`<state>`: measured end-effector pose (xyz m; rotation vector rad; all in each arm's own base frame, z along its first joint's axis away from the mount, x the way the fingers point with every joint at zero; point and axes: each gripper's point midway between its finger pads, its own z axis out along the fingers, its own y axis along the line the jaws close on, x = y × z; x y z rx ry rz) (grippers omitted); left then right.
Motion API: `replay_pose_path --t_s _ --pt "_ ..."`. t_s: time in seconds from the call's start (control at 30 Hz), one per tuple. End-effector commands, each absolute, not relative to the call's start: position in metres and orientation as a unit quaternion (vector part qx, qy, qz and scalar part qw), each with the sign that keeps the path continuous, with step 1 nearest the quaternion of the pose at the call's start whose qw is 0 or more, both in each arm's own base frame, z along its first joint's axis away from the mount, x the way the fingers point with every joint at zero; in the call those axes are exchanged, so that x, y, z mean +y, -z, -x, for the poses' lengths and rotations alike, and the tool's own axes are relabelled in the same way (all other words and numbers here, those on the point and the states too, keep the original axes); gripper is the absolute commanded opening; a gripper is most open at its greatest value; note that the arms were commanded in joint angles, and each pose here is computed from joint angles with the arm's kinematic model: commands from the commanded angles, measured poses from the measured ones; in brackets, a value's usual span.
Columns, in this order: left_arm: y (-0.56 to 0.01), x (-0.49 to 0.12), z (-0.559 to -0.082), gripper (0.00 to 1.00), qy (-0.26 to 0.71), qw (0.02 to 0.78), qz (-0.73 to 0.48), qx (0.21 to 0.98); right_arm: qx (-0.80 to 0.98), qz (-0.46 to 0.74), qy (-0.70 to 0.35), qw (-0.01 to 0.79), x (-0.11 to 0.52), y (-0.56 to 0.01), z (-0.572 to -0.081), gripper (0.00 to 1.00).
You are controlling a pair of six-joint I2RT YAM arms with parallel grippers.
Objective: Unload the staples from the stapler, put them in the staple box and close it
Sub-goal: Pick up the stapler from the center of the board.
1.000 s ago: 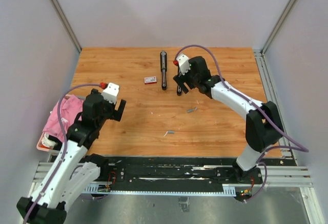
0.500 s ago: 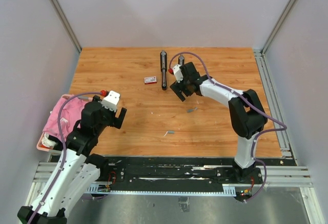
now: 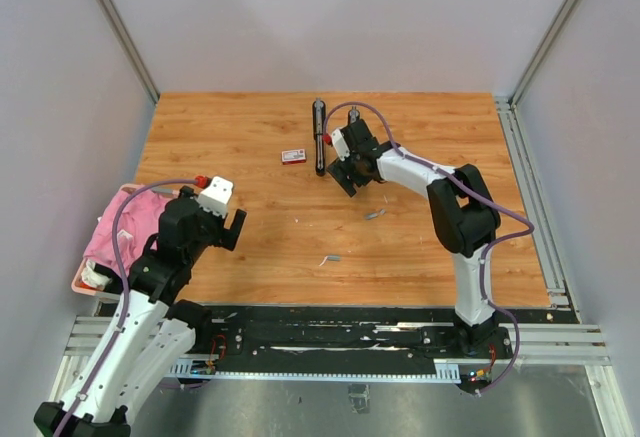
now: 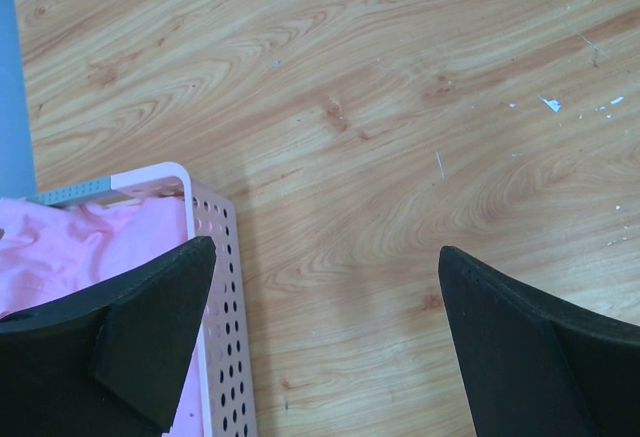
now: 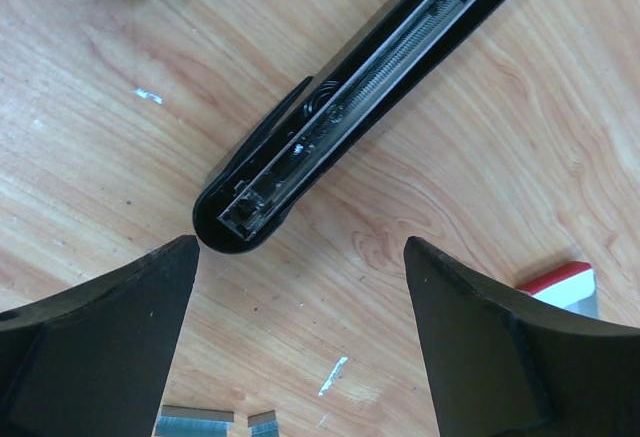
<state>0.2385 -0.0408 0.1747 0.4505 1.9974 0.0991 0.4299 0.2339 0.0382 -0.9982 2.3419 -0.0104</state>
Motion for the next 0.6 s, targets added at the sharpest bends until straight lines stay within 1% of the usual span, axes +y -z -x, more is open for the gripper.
replay_pose_path --t_s 0.0,0.1,0.27,0.37,0.57 --pt "-0.181 -0.038 -0.244 0.98 -0.051 0.53 -0.18 0.827 0.883 0.368 0.04 0.289 0.226 -0.039 -0.435 0.85" --pt "-0.177 -0.037 -0.253 0.98 -0.062 0.531 -0.176 0.826 0.884 0.364 0.044 0.291 0.221 -0.039 -0.44 0.85" --pt "-0.168 -0.039 -0.282 0.98 -0.084 0.512 -0.184 0.835 0.883 0.364 0.041 0.293 0.218 -0.04 -0.445 0.86" --pt "-0.179 -0.048 -0.311 0.98 -0.085 0.512 -0.177 0.836 0.88 0.365 0.037 0.301 0.22 -0.044 -0.446 0.85" --pt "-0.196 -0.079 -0.383 0.98 -0.049 0.508 -0.125 0.851 0.874 0.368 0.077 0.309 0.207 -0.047 -0.458 0.85"
